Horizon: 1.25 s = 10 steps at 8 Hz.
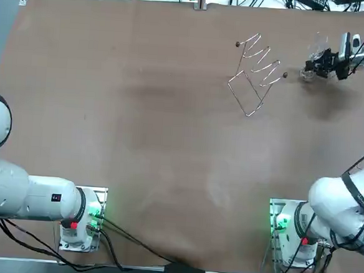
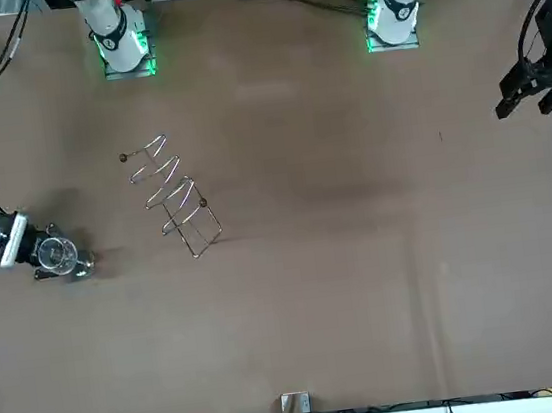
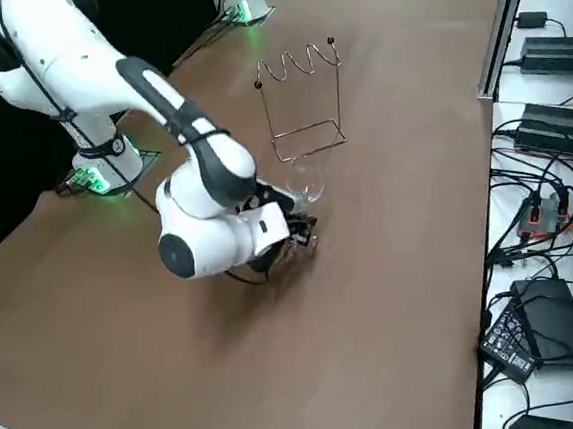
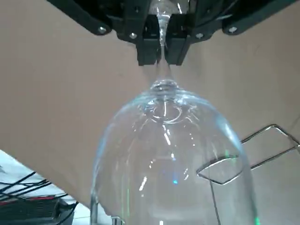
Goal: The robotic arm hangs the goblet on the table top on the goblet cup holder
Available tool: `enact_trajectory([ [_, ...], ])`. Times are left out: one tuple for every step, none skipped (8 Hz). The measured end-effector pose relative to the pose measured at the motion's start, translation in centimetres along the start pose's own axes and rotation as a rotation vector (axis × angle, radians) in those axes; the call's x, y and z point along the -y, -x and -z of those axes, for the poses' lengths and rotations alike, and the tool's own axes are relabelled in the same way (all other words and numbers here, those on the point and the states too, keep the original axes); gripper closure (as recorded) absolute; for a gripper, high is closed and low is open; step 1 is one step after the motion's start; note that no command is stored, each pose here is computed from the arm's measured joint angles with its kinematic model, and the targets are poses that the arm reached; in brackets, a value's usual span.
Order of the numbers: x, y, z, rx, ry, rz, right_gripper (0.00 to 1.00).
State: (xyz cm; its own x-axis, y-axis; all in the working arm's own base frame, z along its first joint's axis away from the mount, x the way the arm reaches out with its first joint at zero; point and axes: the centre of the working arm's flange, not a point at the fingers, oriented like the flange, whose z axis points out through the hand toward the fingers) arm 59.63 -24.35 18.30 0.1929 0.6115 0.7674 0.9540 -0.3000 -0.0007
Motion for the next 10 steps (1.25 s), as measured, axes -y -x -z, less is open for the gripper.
enact_trajectory([
  [-0.4, -1.0, 0.4, 0.027, 0.003, 0.010, 0.88],
  [-0.7, -2.0, 0.8, 0.054, 0.003, 0.019, 0.88],
  [-0.9, -2.8, 1.2, 0.075, 0.002, 0.030, 0.88],
  [-1.2, -3.3, 1.6, 0.095, 0.004, 0.045, 0.88],
  [-1.6, -3.9, 2.2, 0.113, 0.006, 0.065, 0.88],
  [-2.0, -4.7, 2.7, 0.131, 0.009, 0.082, 0.88],
  [-2.3, -5.6, 3.2, 0.155, 0.014, 0.095, 0.88],
  [-2.6, -6.7, 3.6, 0.191, 0.019, 0.109, 0.88],
  [-2.9, -7.8, 3.9, 0.223, 0.029, 0.121, 0.88],
  [-3.2, -8.5, 4.0, 0.244, 0.040, 0.128, 0.88],
])
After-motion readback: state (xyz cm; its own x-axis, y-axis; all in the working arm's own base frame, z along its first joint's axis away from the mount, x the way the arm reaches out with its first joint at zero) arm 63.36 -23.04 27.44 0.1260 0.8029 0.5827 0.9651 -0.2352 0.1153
